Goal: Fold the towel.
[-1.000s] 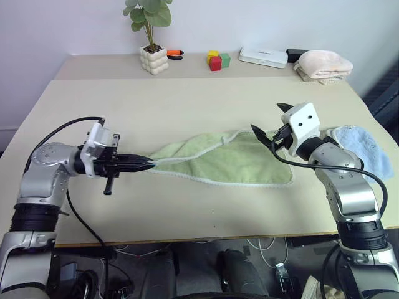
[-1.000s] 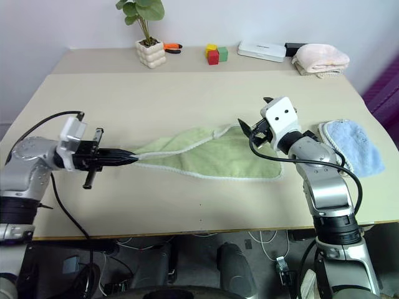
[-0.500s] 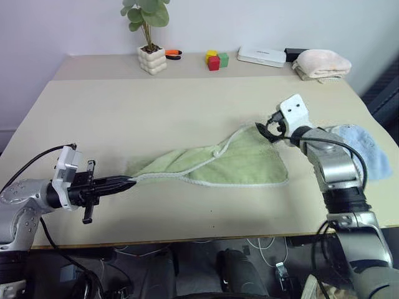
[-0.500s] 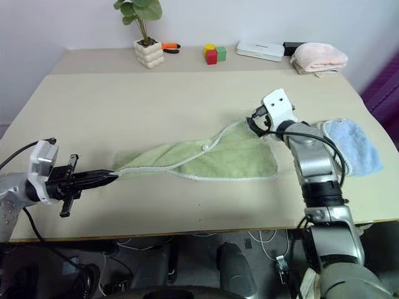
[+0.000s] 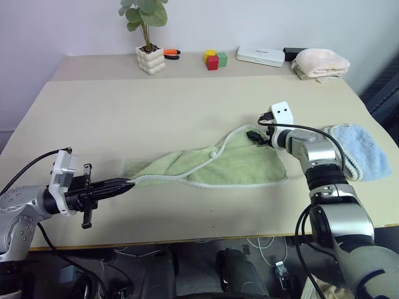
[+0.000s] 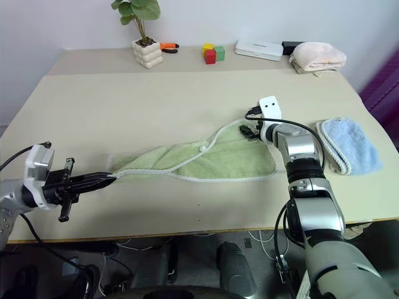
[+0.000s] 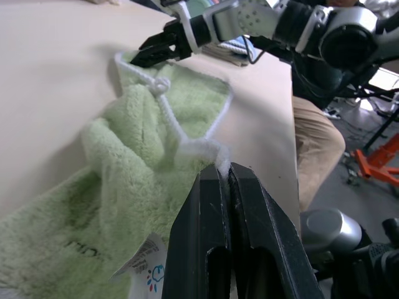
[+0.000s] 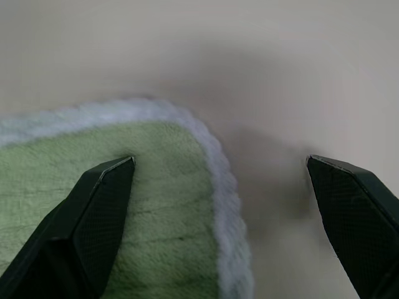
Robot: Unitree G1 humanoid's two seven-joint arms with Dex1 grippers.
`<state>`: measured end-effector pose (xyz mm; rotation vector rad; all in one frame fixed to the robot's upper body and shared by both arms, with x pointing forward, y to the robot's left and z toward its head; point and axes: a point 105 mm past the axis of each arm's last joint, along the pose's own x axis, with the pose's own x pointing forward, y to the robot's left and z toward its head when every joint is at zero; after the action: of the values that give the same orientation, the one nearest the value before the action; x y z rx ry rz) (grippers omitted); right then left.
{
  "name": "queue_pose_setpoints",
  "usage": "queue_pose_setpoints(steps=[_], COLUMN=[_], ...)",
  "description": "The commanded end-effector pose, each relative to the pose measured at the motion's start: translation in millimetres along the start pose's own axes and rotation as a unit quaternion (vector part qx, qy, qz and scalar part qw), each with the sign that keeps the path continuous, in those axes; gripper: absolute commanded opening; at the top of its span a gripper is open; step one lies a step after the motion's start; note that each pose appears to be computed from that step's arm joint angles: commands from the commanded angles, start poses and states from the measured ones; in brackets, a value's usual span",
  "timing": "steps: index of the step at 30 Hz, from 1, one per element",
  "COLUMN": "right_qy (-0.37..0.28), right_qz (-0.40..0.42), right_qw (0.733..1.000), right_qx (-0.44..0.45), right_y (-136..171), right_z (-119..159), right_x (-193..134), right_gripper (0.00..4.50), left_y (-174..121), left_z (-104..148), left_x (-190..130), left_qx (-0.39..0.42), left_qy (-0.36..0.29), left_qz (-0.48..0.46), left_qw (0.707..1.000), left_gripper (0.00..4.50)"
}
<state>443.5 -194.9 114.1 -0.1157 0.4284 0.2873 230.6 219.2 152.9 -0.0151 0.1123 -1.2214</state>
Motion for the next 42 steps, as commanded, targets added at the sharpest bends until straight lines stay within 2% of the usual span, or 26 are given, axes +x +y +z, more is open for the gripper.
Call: queue_pose_setpoints(steps=[1, 4, 7, 14, 18, 22, 26, 29, 33, 36, 42], right_qy=[-0.024, -0.023, -0.014, -0.019, -0.024, -0.083, -0.135, -0.182, -0.235, -0.260, -0.299], right_qz=[0.007, 0.038, 0.049, 0.074, 0.060, 0.049, 0.021, 0.029, 0.082, 0.073, 0.082], right_qw=[1.000, 0.999, 0.999, 0.996, 0.997, 0.994, 0.990, 0.982, 0.966, 0.960, 0.947], right_qx=[0.014, 0.005, -0.005, -0.048, -0.046, -0.048, -0.041, -0.036, -0.064, -0.075, -0.081], right_y=[5, 19, 24, 37, 33, 28, 6, -3, 18, 18, 30], right_z=[18, 20, 15, 15, 14, 26, 35, 47, 60, 65, 81], right_x=[3, 6, 8, 8, 7, -4, -26, -50, -72, -79, -76], right_gripper=[4.50, 4.50, 3.66, 0.09, 0.03, 0.03, 0.03, 0.03, 0.03, 0.03, 0.03], left_y=[-2, -2, -3, -3, -3, 4, 30, 58, 86, 101, 129], left_z=[11, 13, 13, 12, 13, 13, 22, 28, 41, 48, 63], left_x=[2, 3, 4, 5, 6, 4, -9, -22, -25, -20, 5], left_qx=[0.024, 0.026, 0.025, 0.026, 0.027, 0.043, 0.055, 0.077, 0.123, 0.144, 0.181], left_qy=[-0.008, -0.008, -0.007, -0.003, -0.005, -0.017, -0.072, -0.101, -0.134, -0.135, -0.142], left_qz=[-0.005, -0.007, -0.009, -0.010, -0.009, 0.017, 0.105, 0.187, 0.254, 0.275, 0.279], left_qw=[1.000, 1.000, 1.000, 1.000, 1.000, 0.999, 0.990, 0.974, 0.950, 0.941, 0.932], left_gripper=[0.03, 0.03, 0.00, 0.00, 0.00, 0.00, 0.00, 0.00, 0.00, 0.00, 0.00])
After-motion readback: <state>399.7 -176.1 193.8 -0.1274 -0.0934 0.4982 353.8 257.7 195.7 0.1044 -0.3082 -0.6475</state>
